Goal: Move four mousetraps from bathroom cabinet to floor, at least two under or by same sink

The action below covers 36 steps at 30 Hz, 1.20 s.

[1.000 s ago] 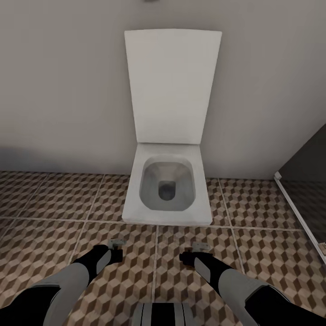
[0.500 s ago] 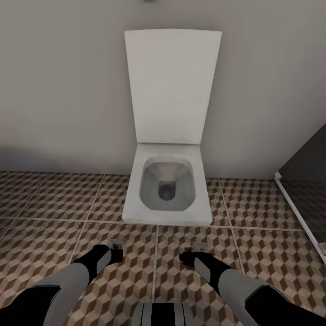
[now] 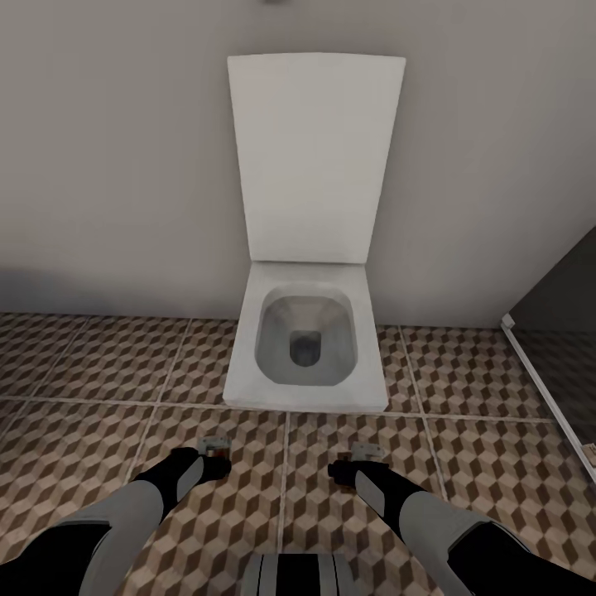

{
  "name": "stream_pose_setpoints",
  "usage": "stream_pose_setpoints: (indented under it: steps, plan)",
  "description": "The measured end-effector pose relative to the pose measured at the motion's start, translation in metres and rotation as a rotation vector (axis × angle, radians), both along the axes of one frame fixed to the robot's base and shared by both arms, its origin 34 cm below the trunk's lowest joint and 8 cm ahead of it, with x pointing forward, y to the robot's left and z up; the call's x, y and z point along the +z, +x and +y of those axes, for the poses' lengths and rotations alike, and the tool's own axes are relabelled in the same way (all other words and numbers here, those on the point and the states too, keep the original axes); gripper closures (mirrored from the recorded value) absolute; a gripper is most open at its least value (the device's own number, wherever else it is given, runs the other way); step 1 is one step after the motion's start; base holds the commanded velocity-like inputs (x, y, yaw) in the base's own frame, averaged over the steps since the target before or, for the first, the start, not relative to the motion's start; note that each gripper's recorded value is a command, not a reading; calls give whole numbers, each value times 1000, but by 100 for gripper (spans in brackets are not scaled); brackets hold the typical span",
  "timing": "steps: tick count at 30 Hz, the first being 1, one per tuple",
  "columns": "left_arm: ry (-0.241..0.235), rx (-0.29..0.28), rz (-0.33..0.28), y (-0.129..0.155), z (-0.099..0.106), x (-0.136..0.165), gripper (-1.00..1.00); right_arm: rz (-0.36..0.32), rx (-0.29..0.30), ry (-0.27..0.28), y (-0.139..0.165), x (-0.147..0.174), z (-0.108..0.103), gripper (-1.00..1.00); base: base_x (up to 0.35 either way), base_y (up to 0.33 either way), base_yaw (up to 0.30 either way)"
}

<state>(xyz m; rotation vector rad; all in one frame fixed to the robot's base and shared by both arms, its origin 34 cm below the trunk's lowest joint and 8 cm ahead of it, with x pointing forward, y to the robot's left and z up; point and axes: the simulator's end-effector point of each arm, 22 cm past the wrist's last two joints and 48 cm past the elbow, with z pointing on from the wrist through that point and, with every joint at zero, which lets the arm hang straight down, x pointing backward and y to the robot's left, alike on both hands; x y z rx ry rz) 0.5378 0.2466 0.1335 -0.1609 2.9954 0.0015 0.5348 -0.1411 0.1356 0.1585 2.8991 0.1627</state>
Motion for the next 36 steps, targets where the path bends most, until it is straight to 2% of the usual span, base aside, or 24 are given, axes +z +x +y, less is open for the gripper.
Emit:
stream_pose_setpoints:
  steps: [21, 36]
  plan:
    - [0, 0, -1, 0, 0, 0, -100, 0, 0, 0, 0, 0, 0, -100, 0, 0, 0]
    - [0, 0, -61, 22, 0, 30, -100, -61, 0, 0, 22, 30, 0, -100, 0, 0, 0]
